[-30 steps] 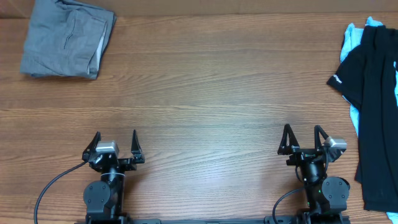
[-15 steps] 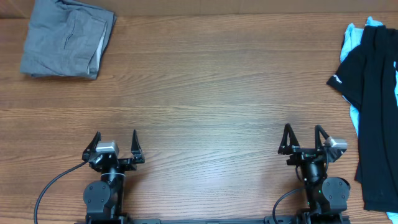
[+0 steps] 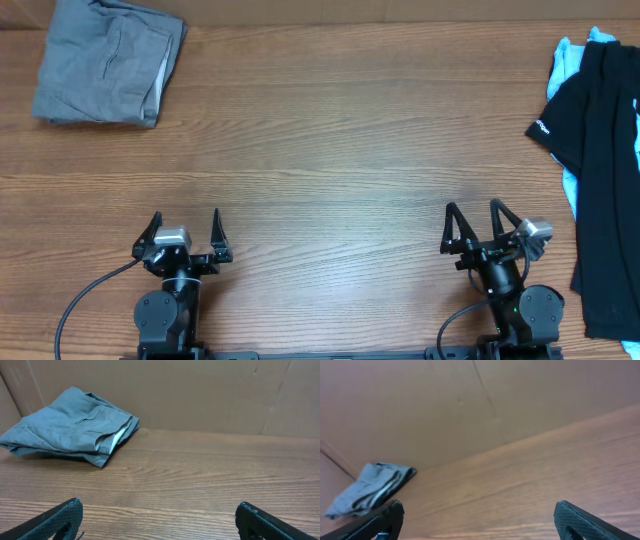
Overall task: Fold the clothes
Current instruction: 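Reach the right gripper to the black t-shirt pile and grasp it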
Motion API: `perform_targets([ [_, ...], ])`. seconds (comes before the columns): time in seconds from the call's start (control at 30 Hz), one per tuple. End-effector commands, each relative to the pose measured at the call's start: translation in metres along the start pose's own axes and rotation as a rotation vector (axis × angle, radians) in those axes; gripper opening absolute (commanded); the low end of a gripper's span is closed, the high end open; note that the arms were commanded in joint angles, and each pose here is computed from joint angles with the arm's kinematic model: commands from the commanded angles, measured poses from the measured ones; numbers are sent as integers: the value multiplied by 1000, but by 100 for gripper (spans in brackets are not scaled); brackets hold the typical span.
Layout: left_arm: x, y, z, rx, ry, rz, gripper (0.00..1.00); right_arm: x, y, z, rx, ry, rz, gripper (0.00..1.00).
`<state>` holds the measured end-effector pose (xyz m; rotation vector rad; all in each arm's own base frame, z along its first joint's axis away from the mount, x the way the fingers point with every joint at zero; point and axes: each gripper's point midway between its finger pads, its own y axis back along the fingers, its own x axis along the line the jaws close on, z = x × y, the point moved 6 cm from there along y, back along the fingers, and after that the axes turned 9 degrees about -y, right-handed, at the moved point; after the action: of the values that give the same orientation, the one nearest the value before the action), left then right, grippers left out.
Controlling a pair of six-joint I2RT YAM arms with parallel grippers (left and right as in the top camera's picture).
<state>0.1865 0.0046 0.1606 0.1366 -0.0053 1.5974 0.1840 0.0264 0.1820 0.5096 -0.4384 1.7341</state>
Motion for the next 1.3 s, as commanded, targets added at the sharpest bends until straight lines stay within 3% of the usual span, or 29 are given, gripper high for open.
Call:
perform_targets([
  [0.0,1,0,0,-7,-23,11,100,5,0,1,-11,-66,44,100],
  [0.13,1,0,0,-7,-23,11,100,16,2,16,-89,-81,102,100],
  [0.27,1,0,0,-7,-23,11,100,30,11,53,-301,18,134,100],
  [0.4,1,0,0,-7,-23,11,100,37,23,95,-462,93,20,100],
  [0.6,1,0,0,-7,-23,11,100,44,15,146,-535,121,-178,100],
  [0.73,1,0,0,-7,-23,11,100,37,-22,173,-469,202,-374,100],
  [0.9,1,0,0,-7,-23,11,100,14,-87,195,-271,287,-676,100],
  [1.1,1,0,0,-7,-23,11,100,-59,-161,216,61,322,-1001,100],
  [1.27,1,0,0,-7,-23,11,100,-109,-191,206,219,318,-1121,100],
])
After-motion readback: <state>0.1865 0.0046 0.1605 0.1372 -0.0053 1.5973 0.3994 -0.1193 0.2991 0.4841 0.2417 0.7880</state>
